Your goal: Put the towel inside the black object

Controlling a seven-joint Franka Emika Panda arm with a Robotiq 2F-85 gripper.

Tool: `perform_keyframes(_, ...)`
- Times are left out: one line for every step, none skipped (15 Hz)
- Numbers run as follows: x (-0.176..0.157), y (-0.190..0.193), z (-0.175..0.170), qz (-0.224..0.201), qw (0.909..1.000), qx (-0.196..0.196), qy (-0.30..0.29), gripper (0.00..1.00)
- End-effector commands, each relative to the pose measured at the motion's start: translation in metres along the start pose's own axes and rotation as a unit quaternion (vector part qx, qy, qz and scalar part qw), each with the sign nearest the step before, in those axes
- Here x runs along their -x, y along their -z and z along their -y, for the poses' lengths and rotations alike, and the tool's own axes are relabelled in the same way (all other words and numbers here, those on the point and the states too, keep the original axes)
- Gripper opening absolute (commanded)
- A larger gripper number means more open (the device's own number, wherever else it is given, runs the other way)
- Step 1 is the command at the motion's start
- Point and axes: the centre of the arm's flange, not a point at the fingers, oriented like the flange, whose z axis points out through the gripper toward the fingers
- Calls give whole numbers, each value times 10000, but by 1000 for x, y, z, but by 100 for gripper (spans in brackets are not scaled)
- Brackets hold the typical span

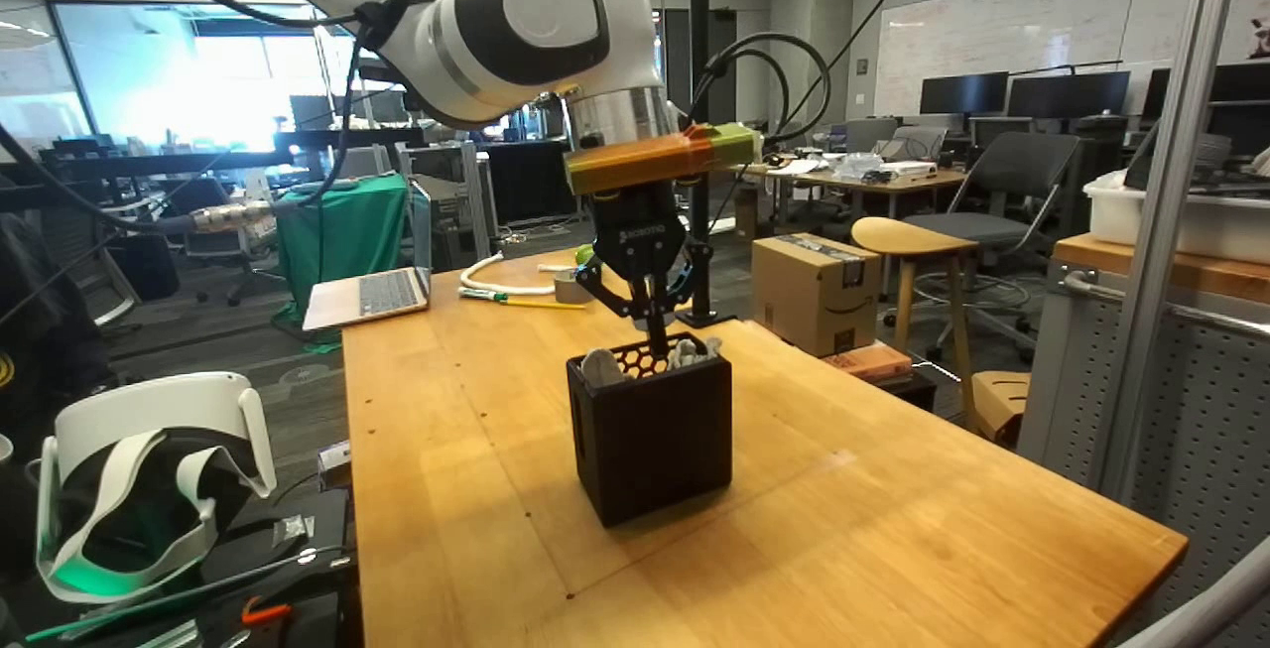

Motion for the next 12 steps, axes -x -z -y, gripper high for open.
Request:
perform_keyframes(0,-19,-1,-217,9997,-101,-46,4)
perform_keyframes(0,-25,1,-228,9996,-175,-62,4)
perform_keyframes(0,-32,3,-228,9994,-244,-66,4)
perform_keyframes(0,-39,5,-242,9992,-319,-62,4)
perform_keyframes(0,-46,8,-268,9989,-376,-54,4)
perform_keyframes(1,-55,10,-333,9986,-403,-9,4)
perform_keyframes(3,-64,11,-349,9984,-441,8,4)
perform_keyframes(7,-78,10,-409,9980,-485,17,4)
perform_keyframes(9,-88,10,-493,9974,-517,38,4)
perform_keyframes(13,-99,9,-576,9968,-562,31,4)
perform_keyframes(17,-110,8,-655,9961,-599,17,4)
perform_keyframes(20,-117,5,-753,9953,-614,-8,4)
